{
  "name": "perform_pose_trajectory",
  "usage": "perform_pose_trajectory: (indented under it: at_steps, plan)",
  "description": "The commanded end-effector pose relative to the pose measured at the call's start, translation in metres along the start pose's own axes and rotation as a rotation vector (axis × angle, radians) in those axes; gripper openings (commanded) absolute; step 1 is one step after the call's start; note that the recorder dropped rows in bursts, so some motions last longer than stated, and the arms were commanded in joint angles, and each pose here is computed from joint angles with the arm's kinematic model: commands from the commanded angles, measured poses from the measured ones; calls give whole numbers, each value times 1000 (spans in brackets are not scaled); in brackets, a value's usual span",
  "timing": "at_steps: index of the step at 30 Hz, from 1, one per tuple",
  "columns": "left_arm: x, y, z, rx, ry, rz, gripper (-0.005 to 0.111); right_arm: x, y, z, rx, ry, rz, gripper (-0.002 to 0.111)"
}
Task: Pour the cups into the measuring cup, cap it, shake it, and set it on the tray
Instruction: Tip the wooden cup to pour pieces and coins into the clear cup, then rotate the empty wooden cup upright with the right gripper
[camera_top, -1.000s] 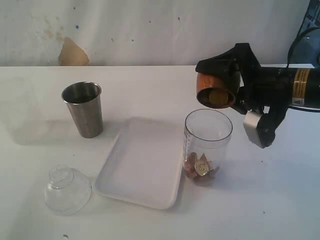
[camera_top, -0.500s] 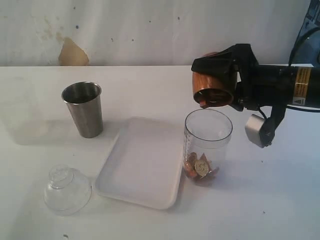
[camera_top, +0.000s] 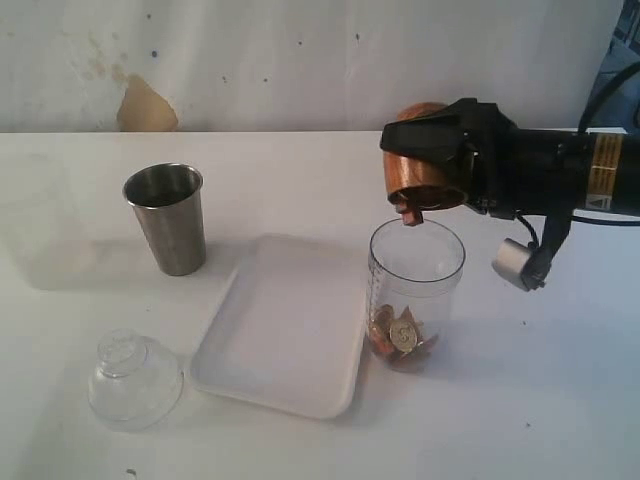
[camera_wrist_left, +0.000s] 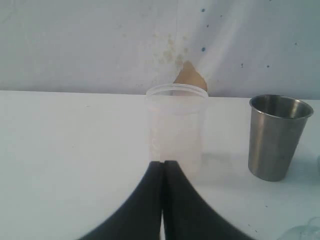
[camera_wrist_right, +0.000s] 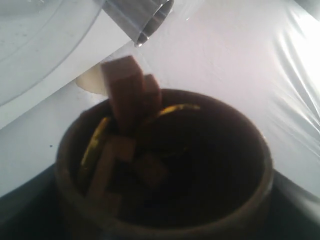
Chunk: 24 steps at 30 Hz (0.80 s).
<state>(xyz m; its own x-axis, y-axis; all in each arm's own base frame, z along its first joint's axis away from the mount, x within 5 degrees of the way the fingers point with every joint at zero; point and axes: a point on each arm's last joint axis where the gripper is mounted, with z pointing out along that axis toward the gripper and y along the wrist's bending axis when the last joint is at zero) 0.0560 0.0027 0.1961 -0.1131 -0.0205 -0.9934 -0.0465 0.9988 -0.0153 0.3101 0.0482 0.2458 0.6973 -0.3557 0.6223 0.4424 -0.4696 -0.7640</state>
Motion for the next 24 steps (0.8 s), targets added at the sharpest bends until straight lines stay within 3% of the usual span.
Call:
perform_pose_trajectory:
  at_steps: [1,13,15,19,20,24]
  plan:
    - [0,0,0,3,-13,-12,0,2,-4,-1,34,7,-13,0]
    - [0,0,0,3,-13,-12,0,2,0,-1,-10,15,24,0]
    - [0,0,0,3,-13,-12,0,3,0,-1,-8,18,184,0]
    - [0,0,0,3,-13,-12,0,5,-1,-1,15,41,643,0]
    - [0,0,0,3,-13,-12,0,7,-2,-1,26,57,693,0]
    - [0,0,0,3,-13,-12,0,17,-6,-2,142,127,1034,0]
